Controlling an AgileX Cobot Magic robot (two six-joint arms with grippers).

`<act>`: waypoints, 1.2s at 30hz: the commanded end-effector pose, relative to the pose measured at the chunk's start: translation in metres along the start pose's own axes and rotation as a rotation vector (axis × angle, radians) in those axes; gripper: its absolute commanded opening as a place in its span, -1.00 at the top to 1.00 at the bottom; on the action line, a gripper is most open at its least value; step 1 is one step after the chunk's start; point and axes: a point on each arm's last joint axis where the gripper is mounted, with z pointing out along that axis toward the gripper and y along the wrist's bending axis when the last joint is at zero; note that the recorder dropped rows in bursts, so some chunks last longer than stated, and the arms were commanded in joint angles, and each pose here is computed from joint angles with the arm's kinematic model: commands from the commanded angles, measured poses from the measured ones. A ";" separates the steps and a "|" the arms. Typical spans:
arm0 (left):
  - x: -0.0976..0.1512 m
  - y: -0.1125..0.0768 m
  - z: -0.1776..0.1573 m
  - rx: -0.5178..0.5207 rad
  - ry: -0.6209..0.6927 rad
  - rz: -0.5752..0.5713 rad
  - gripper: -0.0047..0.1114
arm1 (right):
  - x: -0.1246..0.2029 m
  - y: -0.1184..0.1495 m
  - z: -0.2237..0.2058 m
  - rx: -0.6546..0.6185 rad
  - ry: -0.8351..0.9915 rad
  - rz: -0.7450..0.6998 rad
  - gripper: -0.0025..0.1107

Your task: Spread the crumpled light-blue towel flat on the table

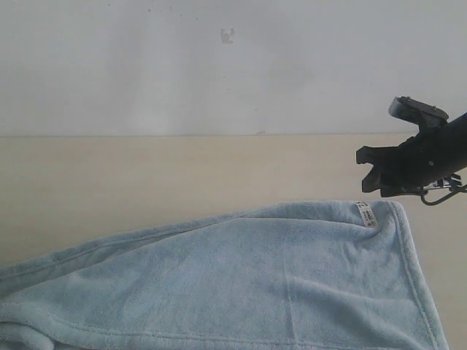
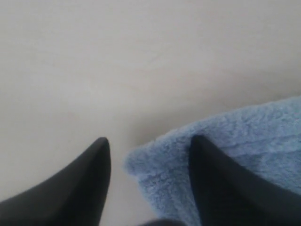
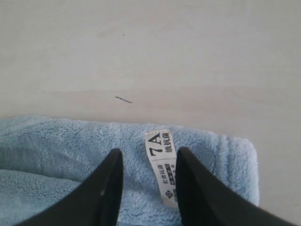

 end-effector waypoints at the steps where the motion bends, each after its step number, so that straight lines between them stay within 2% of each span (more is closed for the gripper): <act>1: 0.001 -0.009 0.009 0.079 0.029 0.044 0.33 | -0.003 -0.001 -0.002 0.004 -0.015 -0.006 0.31; 10: 0.001 -0.010 0.010 0.091 0.026 0.044 0.85 | -0.003 -0.001 -0.002 0.003 -0.015 -0.006 0.31; 14: 0.000 -0.009 0.006 0.093 0.008 0.038 0.85 | -0.003 -0.002 -0.002 0.019 -0.012 -0.023 0.31; 16: -0.002 -0.008 -0.001 0.099 -0.029 0.017 0.85 | -0.001 -0.004 -0.002 0.033 0.012 0.020 0.31; 21: -0.015 -0.004 -0.034 0.156 -0.235 -0.087 0.85 | -0.001 -0.019 -0.003 0.099 0.014 0.072 0.31; 27: -0.026 -0.002 -0.069 0.264 -0.454 -0.229 0.85 | -0.002 -0.052 -0.004 0.087 0.050 0.186 0.31; 31: -0.028 -0.005 -0.072 0.298 -0.483 -0.250 0.85 | 0.005 -0.057 0.007 0.066 0.091 0.174 0.31; 36: -0.030 -0.008 -0.063 0.311 -0.461 -0.266 0.85 | 0.008 -0.037 0.018 -0.098 0.112 0.062 0.31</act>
